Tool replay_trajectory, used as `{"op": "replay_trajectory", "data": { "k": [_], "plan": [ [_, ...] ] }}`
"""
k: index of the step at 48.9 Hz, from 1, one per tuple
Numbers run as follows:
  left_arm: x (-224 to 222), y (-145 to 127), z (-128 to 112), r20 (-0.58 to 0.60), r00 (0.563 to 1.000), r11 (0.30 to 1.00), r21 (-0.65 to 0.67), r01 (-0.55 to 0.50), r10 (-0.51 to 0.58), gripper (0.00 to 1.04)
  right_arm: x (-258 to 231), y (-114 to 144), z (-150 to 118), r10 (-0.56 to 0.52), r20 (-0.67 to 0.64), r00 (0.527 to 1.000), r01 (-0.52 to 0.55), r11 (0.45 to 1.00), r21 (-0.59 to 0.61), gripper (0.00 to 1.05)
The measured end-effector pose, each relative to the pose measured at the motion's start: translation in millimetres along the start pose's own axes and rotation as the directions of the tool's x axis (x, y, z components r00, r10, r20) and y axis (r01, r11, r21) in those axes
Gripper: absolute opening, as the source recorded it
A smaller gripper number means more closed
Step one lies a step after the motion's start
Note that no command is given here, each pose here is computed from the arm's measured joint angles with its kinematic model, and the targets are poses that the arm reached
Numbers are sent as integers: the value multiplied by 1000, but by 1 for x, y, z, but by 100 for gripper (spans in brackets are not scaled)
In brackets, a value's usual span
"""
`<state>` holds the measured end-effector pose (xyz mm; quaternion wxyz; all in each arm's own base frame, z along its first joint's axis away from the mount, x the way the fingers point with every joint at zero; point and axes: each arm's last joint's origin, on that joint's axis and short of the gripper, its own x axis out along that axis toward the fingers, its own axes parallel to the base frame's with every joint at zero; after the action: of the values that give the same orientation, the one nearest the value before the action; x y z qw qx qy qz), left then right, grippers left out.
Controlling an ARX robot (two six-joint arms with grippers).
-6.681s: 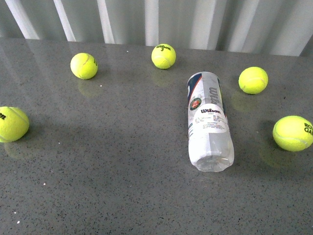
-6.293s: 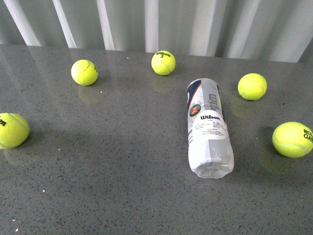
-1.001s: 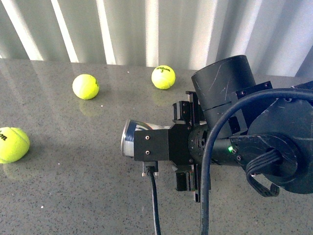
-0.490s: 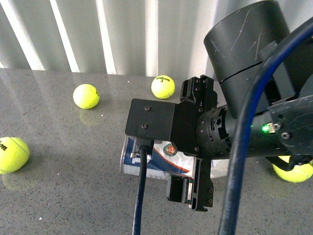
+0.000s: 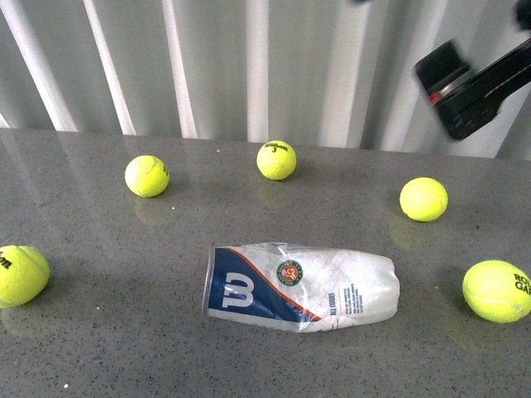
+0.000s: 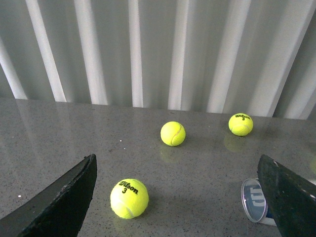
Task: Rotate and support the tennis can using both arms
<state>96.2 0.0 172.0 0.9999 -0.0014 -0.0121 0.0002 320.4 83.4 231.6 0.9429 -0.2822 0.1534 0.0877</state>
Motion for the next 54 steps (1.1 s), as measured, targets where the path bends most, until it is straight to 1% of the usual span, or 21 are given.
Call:
{"op": "replay_trajectory", "data": {
  "k": [2, 6, 9, 12, 14, 16, 17, 18, 20, 21, 23, 26, 31, 36, 41, 44, 54],
  "plan": [
    [0, 0, 0, 0, 1000, 1000, 0, 0, 0, 98, -5, -13, 2, -70, 10, 997, 70, 996, 47, 98],
    [0, 0, 0, 0, 1000, 1000, 0, 0, 0, 98, -25, -32, 10, -175, 63, 983, 166, 978, 130, 98],
    [0, 0, 0, 0, 1000, 1000, 0, 0, 0, 98, -43, -41, 16, -220, 113, 969, 197, 963, 182, 98],
    [0, 0, 0, 0, 1000, 1000, 0, 0, 0, 98, -72, -49, 25, -290, 185, 939, 239, 937, 256, 98],
    [0, 0, 0, 0, 1000, 1000, 0, 0, 0, 98, -85, -50, 26, -314, 218, 924, 247, 926, 286, 97],
    [0, 0, 0, 0, 1000, 1000, 0, 0, 0, 98, -100, -49, 23, -280, 244, 928, 185, 919, 349, 90],
    [0, 0, 0, 0, 1000, 1000, 0, 0, 0, 98, -109, -47, 16, -261, 257, 930, 148, 909, 390, 85],
    [0, 0, 0, 0, 1000, 1000, 0, 0, 0, 98, -114, -44, 11, -256, 261, 931, 133, 902, 410, 81],
    [0, 0, 0, 0, 1000, 1000, 0, 0, 0, 98, -127, -37, -10, -251, 256, 933, 106, 875, 473, 70],
    [0, 0, 0, 0, 1000, 1000, 0, 0, 0, 98, -130, -34, -17, -250, 254, 934, 100, 868, 486, 67],
    [0, 0, 0, 0, 1000, 1000, 0, 0, 0, 98, -136, -28, -35, -252, 247, 935, 93, 851, 516, 56],
    [0, 0, 0, 0, 1000, 1000, 0, 0, 0, 98, -139, -23, -51, -251, 238, 938, 91, 843, 531, 44],
    [0, 0, 0, 0, 1000, 1000, 0, 0, 0, 98, -145, -14, -75, -242, 234, 942, 81, 837, 541, 19],
    [0, 0, 0, 0, 1000, 1000, 0, 0, 0, 98, -149, -11, -86, -244, 236, 941, 80, 836, 543, 3],
    [0, 0, 0, 0, 1000, 1000, 0, 0, 0, 98, -153, -7, -98, -247, 231, 941, 84, 833, 546, 3],
    [0, 0, 0, 0, 1000, 1000, 0, 0, 0, 98, -155, -8, -105, -226, 247, 942, 60, 839, 541, 3],
    [0, 0, 0, 0, 1000, 1000, 0, 0, 0, 98, -163, -4, -120, -250, 235, 939, 84, 832, 549, 3]
  ]
}}
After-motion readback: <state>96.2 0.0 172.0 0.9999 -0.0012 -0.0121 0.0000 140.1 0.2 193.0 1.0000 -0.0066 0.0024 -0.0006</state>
